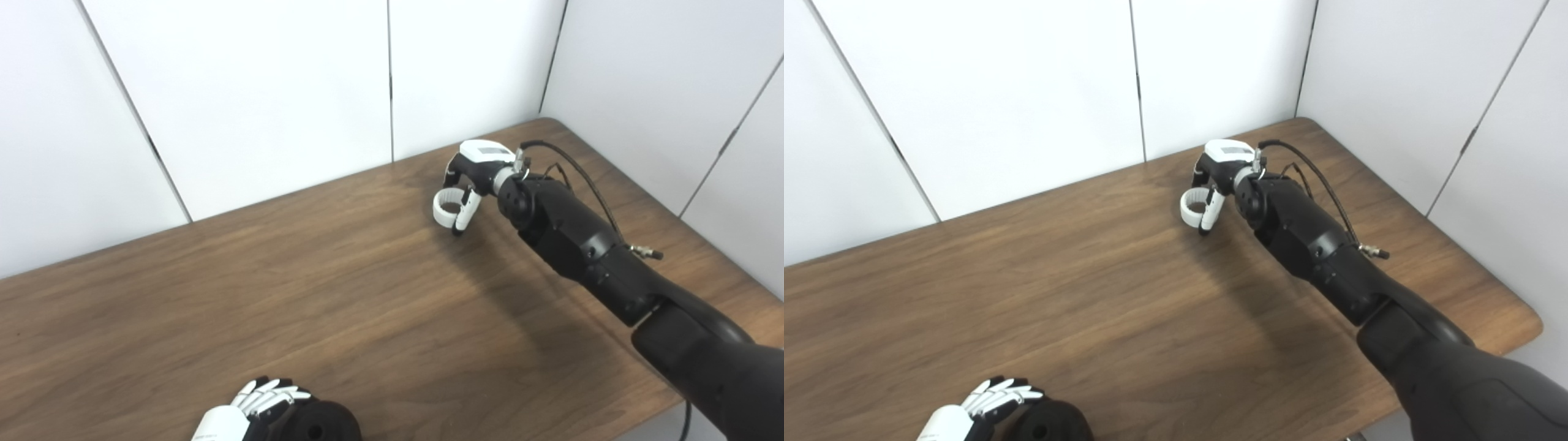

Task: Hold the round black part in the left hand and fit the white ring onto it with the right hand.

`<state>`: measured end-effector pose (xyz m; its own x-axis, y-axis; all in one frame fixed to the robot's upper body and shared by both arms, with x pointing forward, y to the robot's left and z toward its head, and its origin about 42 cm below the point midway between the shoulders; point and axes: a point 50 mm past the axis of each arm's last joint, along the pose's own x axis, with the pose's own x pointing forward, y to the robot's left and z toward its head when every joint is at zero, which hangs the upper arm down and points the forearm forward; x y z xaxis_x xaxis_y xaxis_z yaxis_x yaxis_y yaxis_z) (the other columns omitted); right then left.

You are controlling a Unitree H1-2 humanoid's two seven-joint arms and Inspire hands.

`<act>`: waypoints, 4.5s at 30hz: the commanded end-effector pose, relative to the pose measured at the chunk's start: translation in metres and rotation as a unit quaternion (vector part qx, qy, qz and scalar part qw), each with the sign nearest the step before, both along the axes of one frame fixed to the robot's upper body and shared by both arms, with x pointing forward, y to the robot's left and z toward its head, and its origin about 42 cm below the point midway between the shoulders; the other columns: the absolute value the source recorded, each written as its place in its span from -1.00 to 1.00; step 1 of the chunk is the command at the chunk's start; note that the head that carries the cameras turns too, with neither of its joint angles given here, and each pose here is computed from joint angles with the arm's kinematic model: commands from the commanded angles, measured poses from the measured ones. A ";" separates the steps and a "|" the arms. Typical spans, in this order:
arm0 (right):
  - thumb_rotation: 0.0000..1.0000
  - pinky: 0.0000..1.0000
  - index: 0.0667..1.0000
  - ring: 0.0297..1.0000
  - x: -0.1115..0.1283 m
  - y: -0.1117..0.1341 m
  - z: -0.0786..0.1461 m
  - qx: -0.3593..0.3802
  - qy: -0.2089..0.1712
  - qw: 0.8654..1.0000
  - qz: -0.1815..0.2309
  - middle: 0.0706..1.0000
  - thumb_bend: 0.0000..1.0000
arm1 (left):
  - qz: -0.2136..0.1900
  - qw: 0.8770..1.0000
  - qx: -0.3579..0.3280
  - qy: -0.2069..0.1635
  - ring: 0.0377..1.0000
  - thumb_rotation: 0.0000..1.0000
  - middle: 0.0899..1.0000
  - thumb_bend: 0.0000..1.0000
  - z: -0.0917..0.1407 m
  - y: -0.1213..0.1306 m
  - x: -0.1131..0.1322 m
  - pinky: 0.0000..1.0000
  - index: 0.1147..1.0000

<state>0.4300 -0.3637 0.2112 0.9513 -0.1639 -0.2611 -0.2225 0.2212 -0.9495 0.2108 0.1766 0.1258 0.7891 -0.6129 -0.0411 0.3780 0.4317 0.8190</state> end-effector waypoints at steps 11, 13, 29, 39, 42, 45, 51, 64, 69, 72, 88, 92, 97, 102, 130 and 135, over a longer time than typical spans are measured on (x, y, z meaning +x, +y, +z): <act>-0.73 0.78 -0.10 0.74 -0.051 0.016 0.085 -0.046 -0.093 0.984 0.146 0.51 0.05 | -0.002 0.999 0.037 0.021 0.72 -0.89 0.54 0.05 0.012 -0.023 -0.011 0.87 -0.17; -0.73 0.84 -0.10 0.75 -0.065 0.029 0.095 -0.045 -0.096 0.979 0.172 0.52 0.05 | 0.001 0.999 0.033 0.022 0.72 -0.89 0.52 0.05 0.014 -0.028 -0.009 0.87 -0.17; -0.73 0.87 -0.11 0.76 -0.135 0.105 0.128 -0.008 -0.072 0.947 0.314 0.52 0.05 | 0.009 0.999 0.028 0.018 0.72 -0.88 0.51 0.05 0.021 -0.046 0.003 0.89 -0.17; -0.73 0.84 -0.11 0.73 -0.167 0.134 0.127 0.010 -0.064 0.927 0.370 0.48 0.05 | 0.008 0.999 0.027 0.015 0.72 -0.88 0.50 0.04 0.022 -0.048 0.007 0.89 -0.17; -0.73 0.82 -0.11 0.73 -0.173 0.140 0.124 0.022 -0.064 0.922 0.382 0.47 0.05 | 0.009 1.000 0.026 0.014 0.71 -0.88 0.49 0.05 0.022 -0.049 0.007 0.89 -0.17; -0.73 0.79 -0.11 0.71 -0.179 0.144 0.117 0.033 -0.062 0.917 0.392 0.47 0.05 | 0.009 1.000 0.027 0.011 0.71 -0.88 0.48 0.05 0.023 -0.050 0.007 0.87 -0.17; -0.73 0.80 -0.11 0.71 -0.184 0.151 0.101 0.032 -0.048 0.913 0.405 0.48 0.05 | 0.011 1.000 0.022 0.011 0.70 -0.89 0.48 0.05 0.024 -0.051 0.007 0.86 -0.18; -0.73 0.82 -0.11 0.76 -0.194 0.169 0.080 0.044 -0.026 0.904 0.424 0.51 0.05 | 0.012 1.000 0.022 0.010 0.70 -0.89 0.48 0.05 0.026 -0.053 0.007 0.87 -0.18; -0.73 0.86 -0.11 0.79 -0.192 0.175 0.076 0.044 -0.027 0.903 0.427 0.53 0.05 | 0.010 1.000 0.023 0.009 0.69 -0.89 0.48 0.05 0.026 -0.055 0.008 0.86 -0.18; -0.73 0.89 -0.11 0.80 -0.191 0.178 0.074 0.047 -0.028 0.903 0.427 0.53 0.05 | 0.010 1.000 0.022 0.010 0.69 -0.89 0.48 0.05 0.027 -0.056 0.008 0.86 -0.18; -0.73 0.92 -0.11 0.80 -0.184 0.188 0.052 0.063 -0.014 0.905 0.420 0.54 0.05 | 0.013 1.000 0.022 0.011 0.72 -0.88 0.49 0.05 0.031 -0.062 0.008 0.87 -0.18; -0.73 0.91 -0.11 0.79 -0.184 0.190 0.047 0.065 -0.013 0.905 0.420 0.54 0.05 | 0.012 1.000 0.021 0.009 0.72 -0.89 0.48 0.05 0.031 -0.063 0.008 0.86 -0.18; -0.73 0.90 -0.11 0.78 -0.182 0.190 0.044 0.060 -0.015 0.905 0.421 0.54 0.05 | 0.013 1.000 0.023 0.012 0.73 -0.88 0.49 0.05 0.033 -0.064 0.008 0.86 -0.18; -0.73 0.91 -0.11 0.78 -0.180 0.191 0.040 0.060 -0.015 0.905 0.422 0.52 0.05 | 0.013 1.000 0.022 0.012 0.73 -0.88 0.50 0.05 0.035 -0.065 0.008 0.88 -0.17; -0.10 0.91 0.30 0.87 -0.177 0.182 0.091 0.089 -0.069 0.904 0.412 0.65 1.00 | 0.014 0.999 0.029 0.011 0.71 -0.89 0.49 0.05 0.027 -0.062 0.010 0.86 -0.17; -0.13 0.86 0.29 0.85 -0.174 0.179 0.112 0.092 -0.082 0.904 0.408 0.66 1.00 | 0.015 0.999 0.028 0.009 0.71 -0.89 0.48 0.05 0.026 -0.061 0.010 0.85 -0.18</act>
<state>0.2565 -0.1824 0.3075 0.7571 0.6439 -0.1102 -0.2938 0.1850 -0.9378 0.2177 0.1187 0.1489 0.8130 -0.5722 -0.1078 0.3911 0.3993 0.8292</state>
